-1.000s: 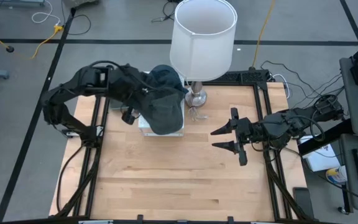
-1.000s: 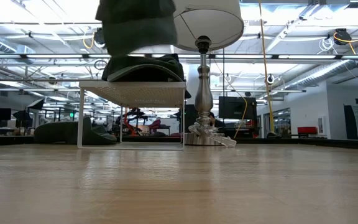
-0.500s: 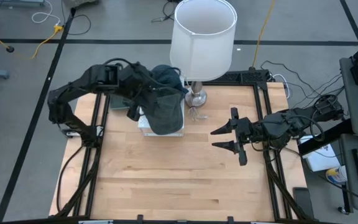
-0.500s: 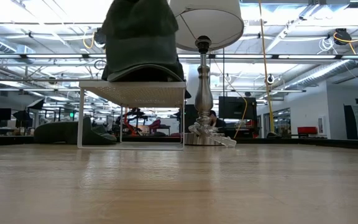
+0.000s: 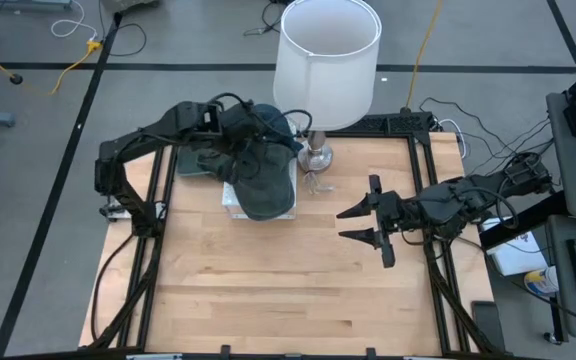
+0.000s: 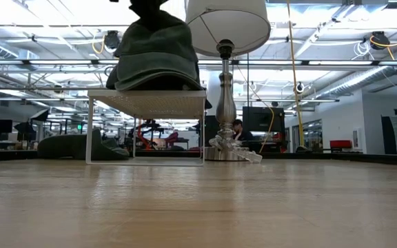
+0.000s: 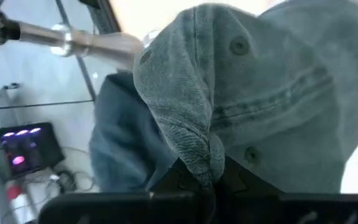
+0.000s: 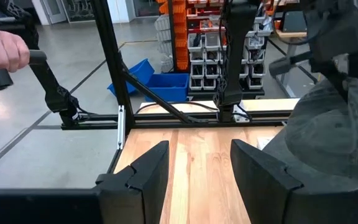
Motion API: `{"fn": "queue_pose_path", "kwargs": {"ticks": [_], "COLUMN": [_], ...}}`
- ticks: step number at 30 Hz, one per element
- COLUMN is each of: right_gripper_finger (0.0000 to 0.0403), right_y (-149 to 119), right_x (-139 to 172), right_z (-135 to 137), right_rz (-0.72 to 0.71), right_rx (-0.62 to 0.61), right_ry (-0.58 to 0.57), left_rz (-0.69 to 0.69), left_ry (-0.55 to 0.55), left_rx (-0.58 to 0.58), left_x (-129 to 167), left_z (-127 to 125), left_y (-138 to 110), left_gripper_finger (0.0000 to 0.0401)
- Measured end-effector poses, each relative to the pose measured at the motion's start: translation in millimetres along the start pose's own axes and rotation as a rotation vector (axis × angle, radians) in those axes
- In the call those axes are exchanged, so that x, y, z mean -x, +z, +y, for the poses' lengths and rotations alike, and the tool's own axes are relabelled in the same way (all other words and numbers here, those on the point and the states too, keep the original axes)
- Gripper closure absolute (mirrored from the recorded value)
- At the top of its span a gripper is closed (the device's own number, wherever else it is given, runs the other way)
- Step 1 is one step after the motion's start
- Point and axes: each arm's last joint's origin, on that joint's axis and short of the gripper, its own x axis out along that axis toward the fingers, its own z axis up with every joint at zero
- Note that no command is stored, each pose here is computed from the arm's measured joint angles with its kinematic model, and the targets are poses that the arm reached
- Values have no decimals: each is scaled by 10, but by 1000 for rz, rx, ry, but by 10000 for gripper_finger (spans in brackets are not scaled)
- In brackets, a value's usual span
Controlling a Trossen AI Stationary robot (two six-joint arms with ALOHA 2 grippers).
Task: Pick & Place hat
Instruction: Stack the bottom gray cap on the gray cap on the shelf
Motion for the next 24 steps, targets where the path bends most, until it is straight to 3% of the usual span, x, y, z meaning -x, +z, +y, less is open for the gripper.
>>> {"fn": "queue_pose_path", "kwargs": {"ticks": [10,19,24], "right_gripper_finger": [238,238,238], "right_y": [1,1,3], "right_x": [1,1,1], "right_z": [-1,-2,-9], "right_rz": [-1,-1,-5], "right_rx": [18,25,25], "right_ry": [0,-1,-26], "left_rz": [79,128,136], "left_ry": [48,68,63], "left_rx": [-53,44,59], "left_x": [-114,-130,-149], "left_z": [62,127,134], "left_y": [-2,-101,-122], "left_gripper_finger": [396,360,389]}}
